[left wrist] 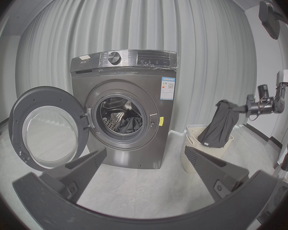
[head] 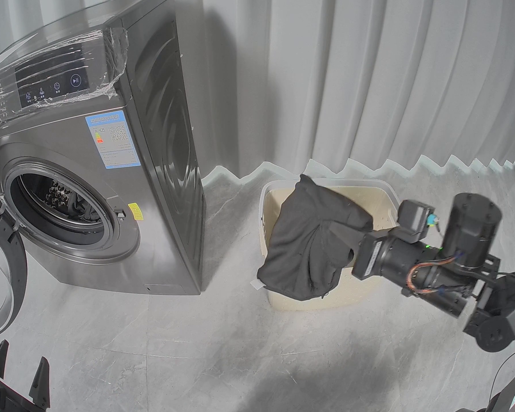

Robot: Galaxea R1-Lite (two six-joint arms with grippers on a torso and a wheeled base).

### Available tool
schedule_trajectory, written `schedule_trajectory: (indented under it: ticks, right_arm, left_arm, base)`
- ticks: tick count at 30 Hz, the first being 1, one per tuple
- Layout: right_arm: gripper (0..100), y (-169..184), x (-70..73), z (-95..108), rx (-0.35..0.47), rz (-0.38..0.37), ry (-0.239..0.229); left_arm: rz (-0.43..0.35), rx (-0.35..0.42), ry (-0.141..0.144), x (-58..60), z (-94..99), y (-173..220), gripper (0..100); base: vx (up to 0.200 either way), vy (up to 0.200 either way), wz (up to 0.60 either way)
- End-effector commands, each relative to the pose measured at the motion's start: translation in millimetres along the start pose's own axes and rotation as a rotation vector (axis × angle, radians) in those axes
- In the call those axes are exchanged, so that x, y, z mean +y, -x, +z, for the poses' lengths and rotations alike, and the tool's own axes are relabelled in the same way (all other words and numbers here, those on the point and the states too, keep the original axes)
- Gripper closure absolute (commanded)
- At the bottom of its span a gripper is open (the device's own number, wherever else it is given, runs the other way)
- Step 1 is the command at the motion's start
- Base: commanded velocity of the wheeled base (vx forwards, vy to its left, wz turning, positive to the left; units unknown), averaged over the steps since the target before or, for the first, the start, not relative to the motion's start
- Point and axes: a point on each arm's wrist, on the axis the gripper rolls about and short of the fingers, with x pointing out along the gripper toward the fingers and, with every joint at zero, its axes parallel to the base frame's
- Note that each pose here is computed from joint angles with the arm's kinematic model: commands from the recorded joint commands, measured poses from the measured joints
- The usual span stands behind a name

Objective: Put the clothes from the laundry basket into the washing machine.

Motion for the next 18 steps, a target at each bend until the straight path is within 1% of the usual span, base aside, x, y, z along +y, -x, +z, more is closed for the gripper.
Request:
schedule_trajectory:
  ticks: [1,3,5,13,18]
  right_arm:
    - [100,55.6,18.7,50.8,-0.193,0.114,0.061]
    - [100,56.9,19.6,51.3,-0.199,0.115,0.113]
    - [100,58.7,19.0,49.0,-0.192,0.114,0.137]
    - [100,61.0,17.5,46.4,-0.183,0.122,0.142]
    - [100,58.8,18.4,44.3,-0.177,0.127,0.142]
  left_arm:
    - [0.000,0.000,0.000,0.3,-4.3,0.1,0]
    - [-0.009,0.006,-0.006,0.1,-4.2,0.2,0]
    - [-0.030,0.009,-0.009,-0.3,-4.7,0.1,0]
    - [-0.033,0.011,-0.008,-0.3,-4.9,0.1,0]
    - [-0.035,0.011,-0.008,-0.4,-4.9,0.1,0]
  base:
    - [0.000,0.000,0.00]
    - [0.000,0.000,0.00]
    - [0.000,0.000,0.00]
    - [0.000,0.000,0.00]
    - [-0.200,0.000,0.00]
